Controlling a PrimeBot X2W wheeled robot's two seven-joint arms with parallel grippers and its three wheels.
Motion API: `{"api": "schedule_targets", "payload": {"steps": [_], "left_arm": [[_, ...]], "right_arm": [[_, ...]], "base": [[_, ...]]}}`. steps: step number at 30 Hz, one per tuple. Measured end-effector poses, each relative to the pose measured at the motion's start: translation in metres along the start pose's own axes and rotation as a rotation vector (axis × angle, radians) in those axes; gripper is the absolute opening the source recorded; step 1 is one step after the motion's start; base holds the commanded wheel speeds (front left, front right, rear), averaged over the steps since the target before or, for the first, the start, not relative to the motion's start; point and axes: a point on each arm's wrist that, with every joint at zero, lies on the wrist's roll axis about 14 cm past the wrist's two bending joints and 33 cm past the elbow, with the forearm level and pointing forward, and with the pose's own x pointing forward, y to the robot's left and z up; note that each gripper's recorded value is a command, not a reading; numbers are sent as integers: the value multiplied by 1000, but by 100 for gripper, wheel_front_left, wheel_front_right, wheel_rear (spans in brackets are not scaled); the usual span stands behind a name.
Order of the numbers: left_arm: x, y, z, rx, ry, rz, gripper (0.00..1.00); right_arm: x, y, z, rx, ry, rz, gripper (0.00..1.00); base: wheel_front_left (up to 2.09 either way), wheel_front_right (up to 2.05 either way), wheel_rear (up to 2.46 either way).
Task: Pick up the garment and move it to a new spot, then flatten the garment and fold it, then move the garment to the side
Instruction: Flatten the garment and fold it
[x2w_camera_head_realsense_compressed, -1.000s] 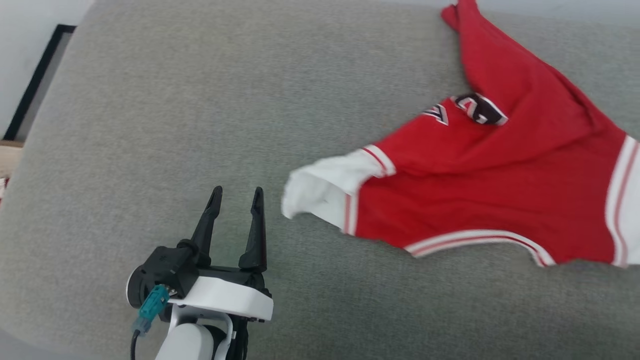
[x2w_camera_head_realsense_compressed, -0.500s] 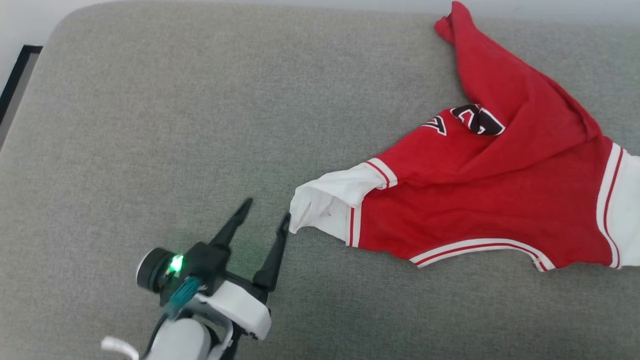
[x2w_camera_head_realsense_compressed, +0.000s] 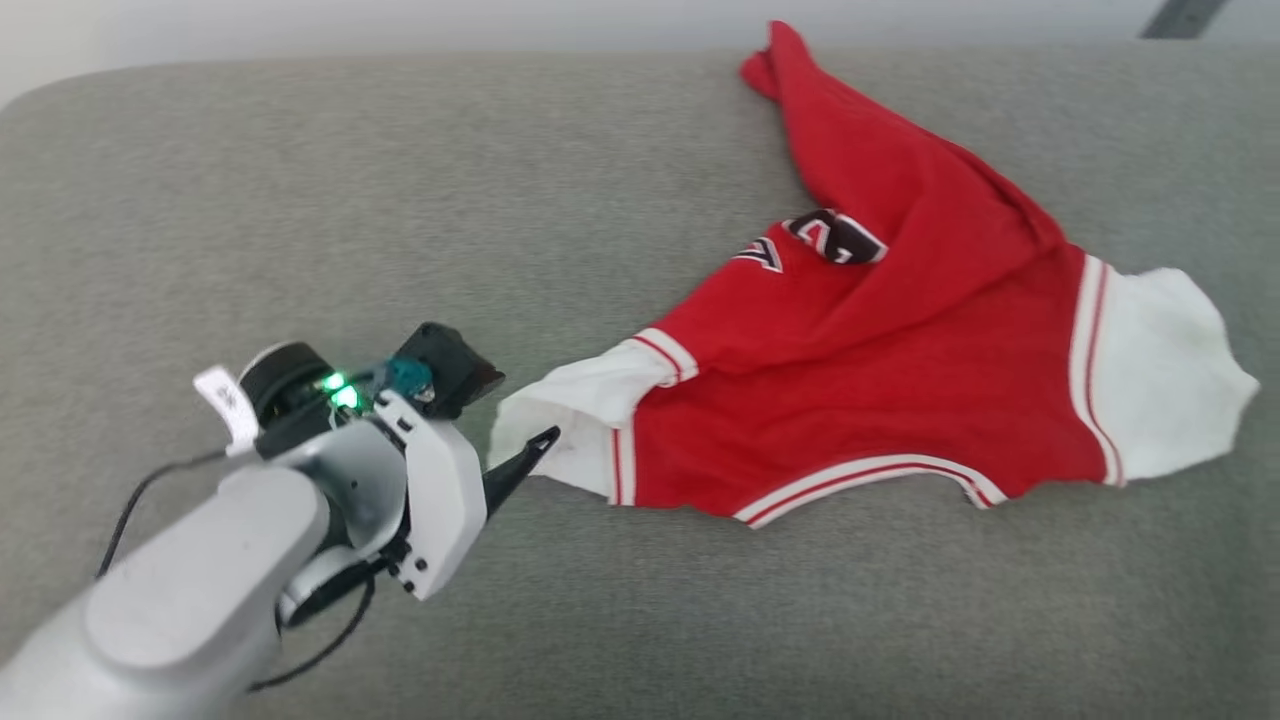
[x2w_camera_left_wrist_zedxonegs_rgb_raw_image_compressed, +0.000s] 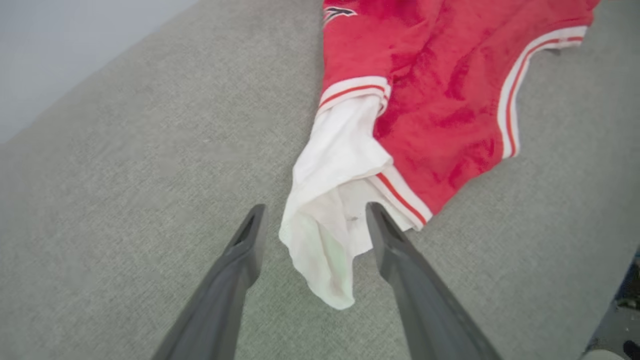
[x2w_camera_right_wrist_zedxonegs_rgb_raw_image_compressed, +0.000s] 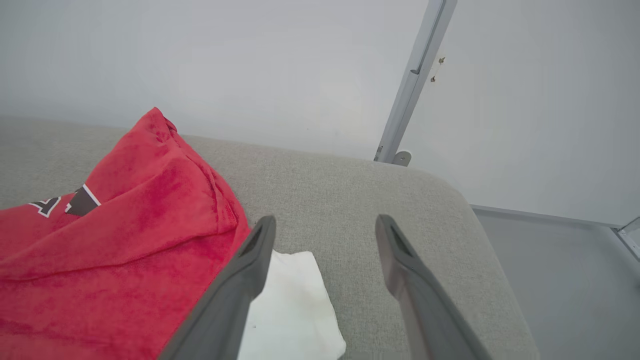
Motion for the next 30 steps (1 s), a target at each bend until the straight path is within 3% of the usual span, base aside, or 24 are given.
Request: {"api": "schedule_targets", "payload": {"steps": [9,12,15,24,27,30], "left_arm": [[32,10,-15,74,144,-69,97],[41,18,-11,58,117,-63,0],[46,26,-10,-4,104,-53,0],[36,85,-22,-364,107,97,0],[34,94,-37,-452,132,139,0],[34,101,-46,-472,151,170,0]], "right_arm": [[-28,-24,-18,24,29,-87,100],[-32,-28,-21,35,29,-104,100],[-37,-29,-28,39,43,-116,100],[-40,-31,-33,54,52,-131,100],[-41,-31,-34,56,54,-130,100],[-41,-30,-34,58,56,-128,100]], "base": [[0,0,0],[0,0,0],[0,0,0],[0,0,0],[0,0,0],[0,0,0]]}}
